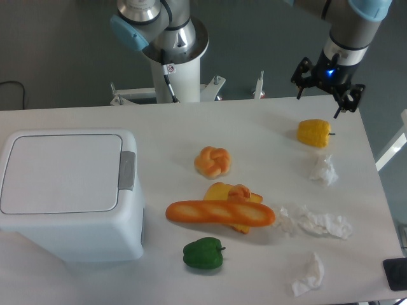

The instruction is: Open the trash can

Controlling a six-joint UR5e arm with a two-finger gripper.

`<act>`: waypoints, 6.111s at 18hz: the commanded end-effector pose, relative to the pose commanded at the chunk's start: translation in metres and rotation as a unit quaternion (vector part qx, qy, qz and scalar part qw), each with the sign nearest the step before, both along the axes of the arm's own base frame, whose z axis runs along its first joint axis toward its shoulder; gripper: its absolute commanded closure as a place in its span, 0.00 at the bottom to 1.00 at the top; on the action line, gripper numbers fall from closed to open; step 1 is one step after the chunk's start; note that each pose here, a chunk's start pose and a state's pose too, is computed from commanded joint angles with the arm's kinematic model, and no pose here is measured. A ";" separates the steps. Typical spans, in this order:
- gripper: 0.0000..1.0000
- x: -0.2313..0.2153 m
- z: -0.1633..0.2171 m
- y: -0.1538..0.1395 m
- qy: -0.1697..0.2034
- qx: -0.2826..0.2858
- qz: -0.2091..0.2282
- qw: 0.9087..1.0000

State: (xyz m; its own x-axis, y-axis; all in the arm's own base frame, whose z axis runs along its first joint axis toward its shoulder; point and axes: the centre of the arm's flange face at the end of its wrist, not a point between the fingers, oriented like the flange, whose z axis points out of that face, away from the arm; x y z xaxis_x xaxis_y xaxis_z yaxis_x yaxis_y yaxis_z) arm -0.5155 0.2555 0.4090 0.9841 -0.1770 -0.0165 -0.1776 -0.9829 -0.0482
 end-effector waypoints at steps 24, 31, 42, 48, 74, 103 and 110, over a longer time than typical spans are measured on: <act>0.00 0.078 0.072 0.051 -0.036 0.138 0.270 0.952; 0.00 0.102 0.087 0.105 -0.052 0.143 0.318 0.936; 0.00 0.112 0.101 0.171 -0.079 0.143 0.398 0.903; 0.00 0.116 0.102 0.211 -0.094 0.140 0.438 0.883; 0.00 0.200 0.082 0.296 -0.153 0.116 0.369 0.909; 0.00 0.205 0.076 0.289 -0.150 0.107 0.367 0.912; 0.00 0.203 0.070 0.290 -0.152 0.102 0.369 0.911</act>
State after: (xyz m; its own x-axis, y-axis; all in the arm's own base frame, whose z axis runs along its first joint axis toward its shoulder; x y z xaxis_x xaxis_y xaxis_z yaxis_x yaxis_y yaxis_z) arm -0.3122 0.5454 0.4788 0.7986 0.5113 0.3175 0.5801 -0.7946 -0.1793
